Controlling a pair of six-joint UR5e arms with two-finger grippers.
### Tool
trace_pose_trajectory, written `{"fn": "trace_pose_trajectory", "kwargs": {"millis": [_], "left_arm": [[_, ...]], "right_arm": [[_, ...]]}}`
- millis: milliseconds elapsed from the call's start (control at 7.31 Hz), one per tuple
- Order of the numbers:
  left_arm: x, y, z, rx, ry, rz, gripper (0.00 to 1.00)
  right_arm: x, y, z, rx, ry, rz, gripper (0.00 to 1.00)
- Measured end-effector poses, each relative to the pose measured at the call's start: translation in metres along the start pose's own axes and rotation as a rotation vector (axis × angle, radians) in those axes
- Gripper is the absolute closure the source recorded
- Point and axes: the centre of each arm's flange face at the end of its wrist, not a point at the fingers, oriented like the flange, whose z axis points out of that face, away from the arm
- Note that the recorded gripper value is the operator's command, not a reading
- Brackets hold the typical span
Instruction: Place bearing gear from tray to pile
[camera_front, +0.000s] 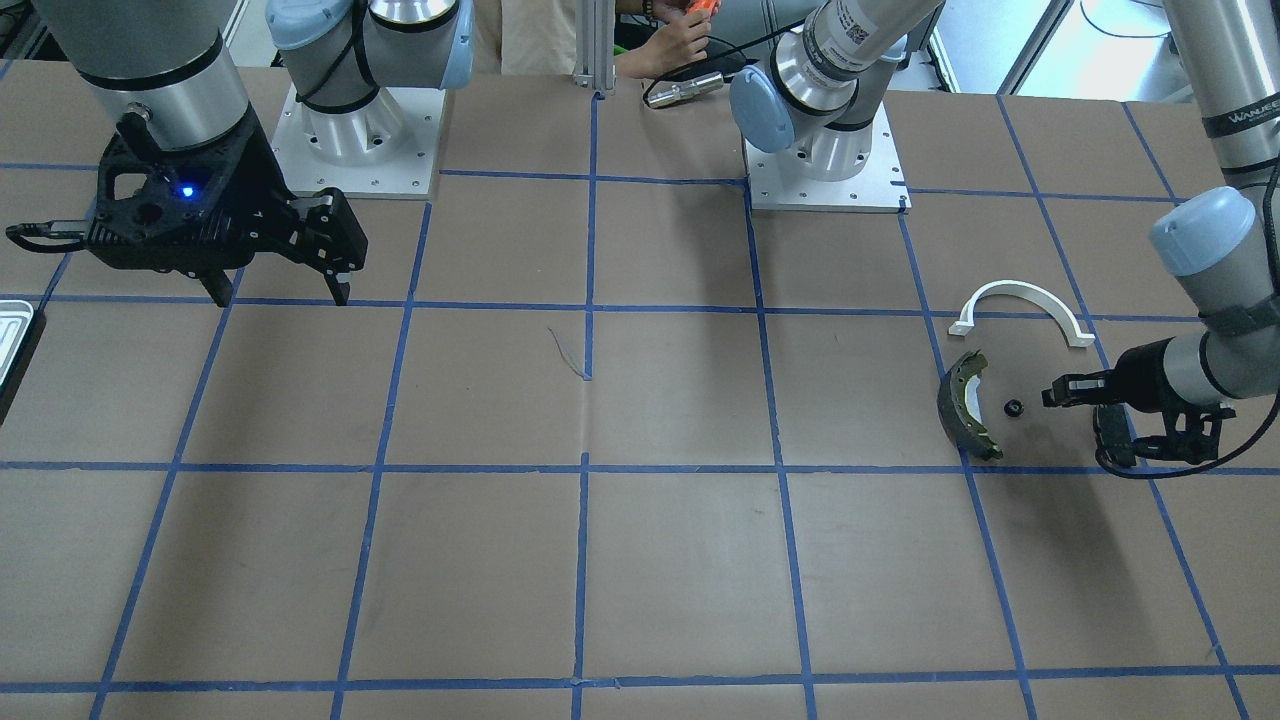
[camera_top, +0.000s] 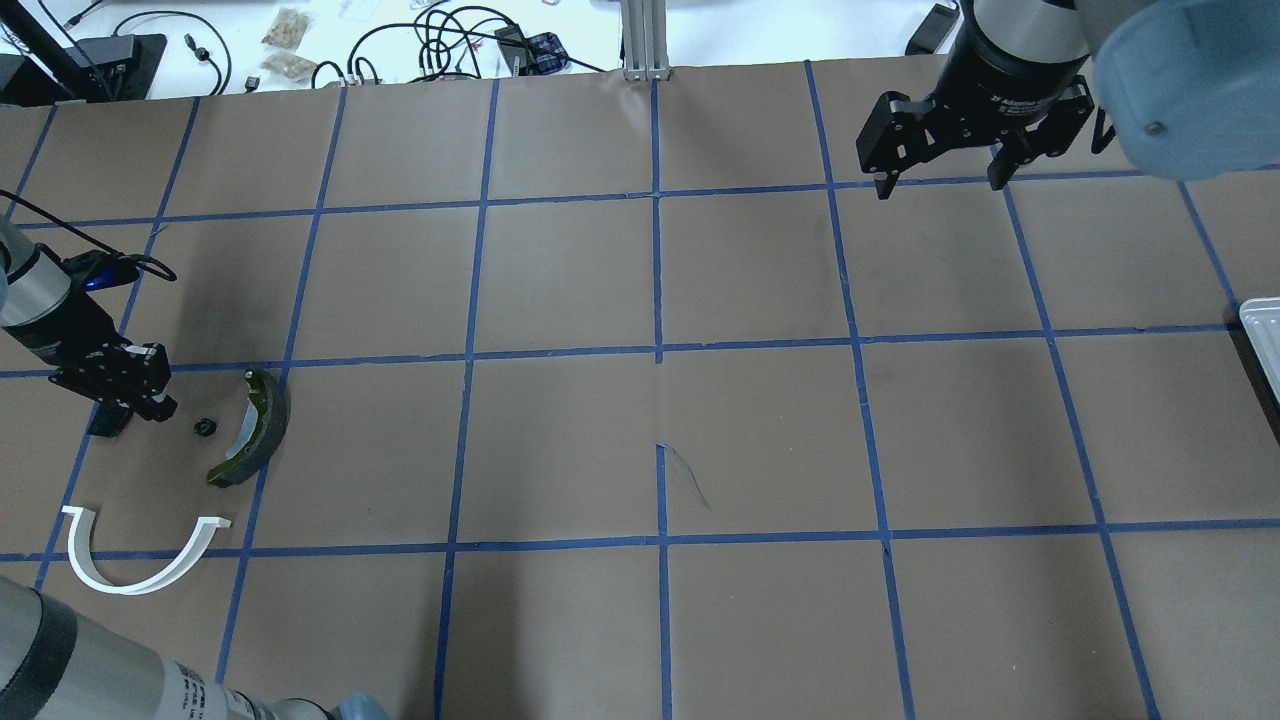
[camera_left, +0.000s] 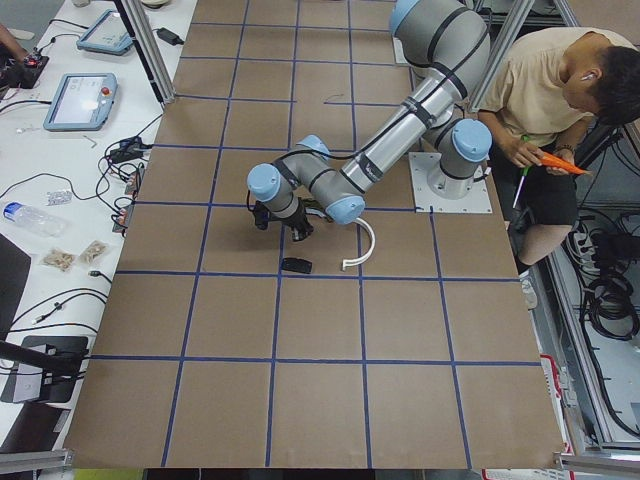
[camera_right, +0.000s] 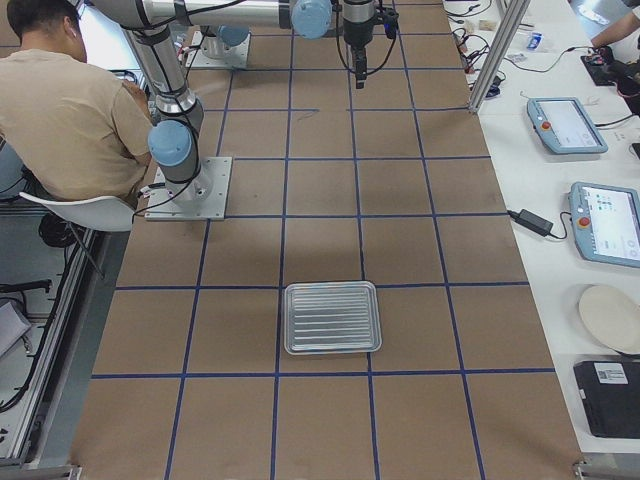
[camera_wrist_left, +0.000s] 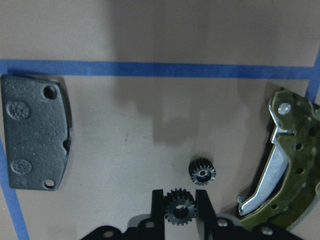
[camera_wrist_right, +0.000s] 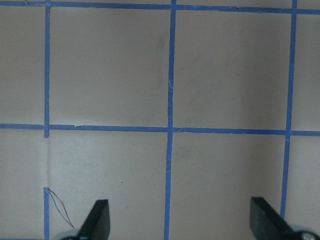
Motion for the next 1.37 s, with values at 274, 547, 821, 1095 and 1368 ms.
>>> {"fn": "trace_pose_trajectory", "kwargs": {"millis": [274,547,821,1095,1368], "left_arm": [[0.001,0.002,0.012,-0.009,0.003,-0.001,1.00],[0.001,0.001,0.020,-0.017,0.008,-0.001,1.00],[0.000,0.000,0.025,-0.023,0.012,-0.001,1.00],[0.000,-0.001,0.027,-0.027,0.014,-0.002,0.83],[0.000,0.000,0.027,-0.029,0.013,0.000,0.63]], "right_arm": [[0.000,0.000,0.000,0.001,0.000,0.000,0.00],[0.000,0.000,0.000,0.000,0.000,0.000,0.00],[0.000,0.000,0.000,0.000,0.000,-0.001,0.00],[0.000,0.000,0.000,0.001,0.002,-0.002,0.00],[0.000,0.000,0.000,0.003,0.002,-0.004,0.00]]}}
